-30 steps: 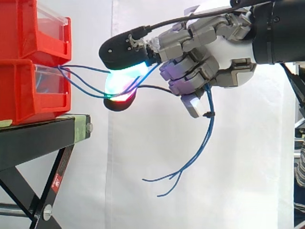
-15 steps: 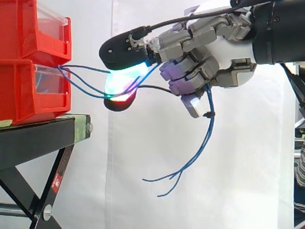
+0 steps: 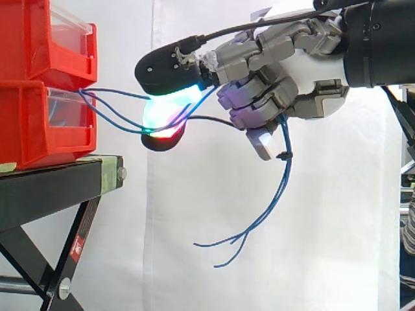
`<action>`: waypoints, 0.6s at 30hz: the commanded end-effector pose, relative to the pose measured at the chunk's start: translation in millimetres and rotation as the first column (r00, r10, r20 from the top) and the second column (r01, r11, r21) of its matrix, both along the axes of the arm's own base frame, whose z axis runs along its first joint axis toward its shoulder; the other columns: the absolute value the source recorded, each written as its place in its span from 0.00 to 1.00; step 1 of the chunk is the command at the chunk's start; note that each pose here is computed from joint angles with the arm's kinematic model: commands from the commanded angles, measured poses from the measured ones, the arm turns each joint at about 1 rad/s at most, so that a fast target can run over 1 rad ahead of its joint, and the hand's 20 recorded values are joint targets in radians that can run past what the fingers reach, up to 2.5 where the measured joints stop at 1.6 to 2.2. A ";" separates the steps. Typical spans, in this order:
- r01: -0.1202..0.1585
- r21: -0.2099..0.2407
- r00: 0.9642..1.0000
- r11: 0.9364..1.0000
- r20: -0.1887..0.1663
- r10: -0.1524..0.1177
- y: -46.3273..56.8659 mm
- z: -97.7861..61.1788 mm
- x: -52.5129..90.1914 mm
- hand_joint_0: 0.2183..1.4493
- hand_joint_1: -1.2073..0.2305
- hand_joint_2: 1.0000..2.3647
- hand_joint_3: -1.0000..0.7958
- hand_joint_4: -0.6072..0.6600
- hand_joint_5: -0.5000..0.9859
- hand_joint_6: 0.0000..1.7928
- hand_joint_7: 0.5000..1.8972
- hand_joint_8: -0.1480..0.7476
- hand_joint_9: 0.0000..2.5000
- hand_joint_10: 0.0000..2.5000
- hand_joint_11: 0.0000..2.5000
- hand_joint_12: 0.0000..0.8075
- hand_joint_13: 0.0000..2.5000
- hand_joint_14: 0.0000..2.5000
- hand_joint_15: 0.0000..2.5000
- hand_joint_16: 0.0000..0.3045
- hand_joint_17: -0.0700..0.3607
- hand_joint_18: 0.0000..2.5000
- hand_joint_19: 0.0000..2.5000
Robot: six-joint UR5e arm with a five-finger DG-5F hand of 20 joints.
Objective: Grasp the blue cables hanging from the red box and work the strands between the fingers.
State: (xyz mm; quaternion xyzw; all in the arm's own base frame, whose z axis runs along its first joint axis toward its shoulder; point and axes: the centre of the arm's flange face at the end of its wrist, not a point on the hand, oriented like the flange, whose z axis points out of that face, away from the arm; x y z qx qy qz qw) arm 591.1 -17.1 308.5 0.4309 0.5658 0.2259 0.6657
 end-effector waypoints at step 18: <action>0.002 0.000 1.000 1.000 0.000 -0.002 -0.3 0.2 0.1 0.84 0.30 0.00 0.66 0.46 0.48 0.77 0.46 0.76 0.71 1.00 1.00 0.85 0.78 1.00 0.68 0.80 0.58 1.00 0.24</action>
